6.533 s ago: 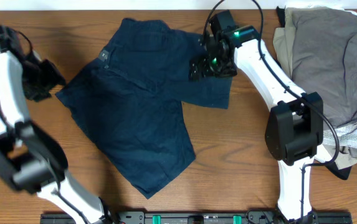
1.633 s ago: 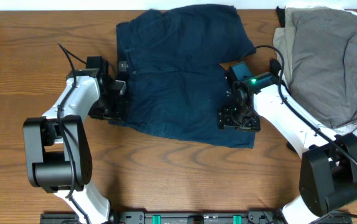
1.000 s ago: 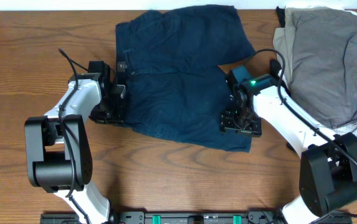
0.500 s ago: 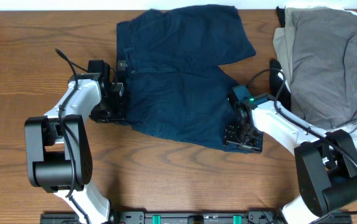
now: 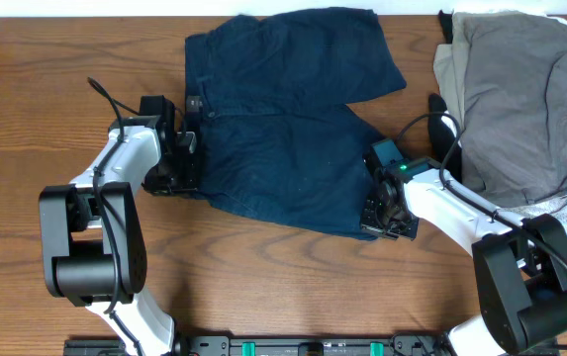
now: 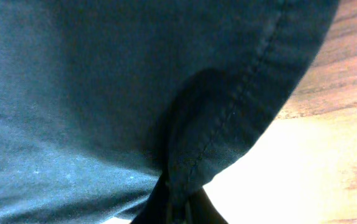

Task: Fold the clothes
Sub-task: 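Lift the hem with both grippers and fold it upward over the top, then lay the folded edge down with both grippers and release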

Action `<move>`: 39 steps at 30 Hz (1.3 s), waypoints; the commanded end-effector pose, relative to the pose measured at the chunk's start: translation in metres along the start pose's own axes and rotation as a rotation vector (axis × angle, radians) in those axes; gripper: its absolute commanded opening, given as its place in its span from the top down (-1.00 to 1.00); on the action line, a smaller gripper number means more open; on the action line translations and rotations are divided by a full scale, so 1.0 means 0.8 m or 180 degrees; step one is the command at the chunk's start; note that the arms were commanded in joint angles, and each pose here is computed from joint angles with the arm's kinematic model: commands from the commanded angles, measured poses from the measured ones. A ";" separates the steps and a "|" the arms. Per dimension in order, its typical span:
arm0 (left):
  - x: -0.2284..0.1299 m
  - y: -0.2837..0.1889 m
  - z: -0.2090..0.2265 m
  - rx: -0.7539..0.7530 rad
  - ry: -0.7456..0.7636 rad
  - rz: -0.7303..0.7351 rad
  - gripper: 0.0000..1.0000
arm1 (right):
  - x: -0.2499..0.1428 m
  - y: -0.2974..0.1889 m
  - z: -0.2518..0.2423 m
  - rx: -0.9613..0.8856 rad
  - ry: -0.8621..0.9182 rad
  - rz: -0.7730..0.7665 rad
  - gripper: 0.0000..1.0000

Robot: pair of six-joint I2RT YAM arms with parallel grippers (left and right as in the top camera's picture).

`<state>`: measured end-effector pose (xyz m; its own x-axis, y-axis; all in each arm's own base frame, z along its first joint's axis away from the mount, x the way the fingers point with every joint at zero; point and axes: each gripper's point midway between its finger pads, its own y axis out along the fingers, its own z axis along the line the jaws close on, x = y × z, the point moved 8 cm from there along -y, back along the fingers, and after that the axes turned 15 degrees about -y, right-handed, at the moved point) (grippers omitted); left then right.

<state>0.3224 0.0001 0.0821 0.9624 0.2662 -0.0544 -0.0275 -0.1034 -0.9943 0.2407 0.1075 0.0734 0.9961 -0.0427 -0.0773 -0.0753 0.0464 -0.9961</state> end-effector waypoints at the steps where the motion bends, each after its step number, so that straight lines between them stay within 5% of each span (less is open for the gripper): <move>1: -0.002 -0.013 0.006 0.0019 -0.0444 0.0046 0.88 | -0.001 -0.001 -0.015 -0.0065 0.0130 0.0075 0.97; 13: -0.041 -0.171 0.010 -0.0271 -0.0533 -0.0893 0.88 | 0.016 -0.152 -0.066 0.0279 0.0094 -0.1006 0.98; 23: -0.120 -0.258 0.016 -0.0503 -0.0529 -0.1586 0.88 | -0.027 -0.263 -0.108 0.0234 0.0016 -0.1834 0.98; 32: -0.190 -0.293 0.027 -0.0606 -0.0497 -0.1902 0.88 | -0.080 -0.326 -0.107 0.0198 -0.0406 -0.2097 0.98; 39: -0.193 -0.296 0.027 -0.0621 -0.0488 -0.1959 0.88 | -0.037 -0.332 -0.098 0.0250 -0.0663 -0.2387 0.98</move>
<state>0.1688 -0.0102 0.3219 0.7798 0.4348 0.4505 0.5662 -0.1828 -0.8037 0.2100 0.0323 0.3407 0.7712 0.0571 0.6340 0.6004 0.2654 -0.7543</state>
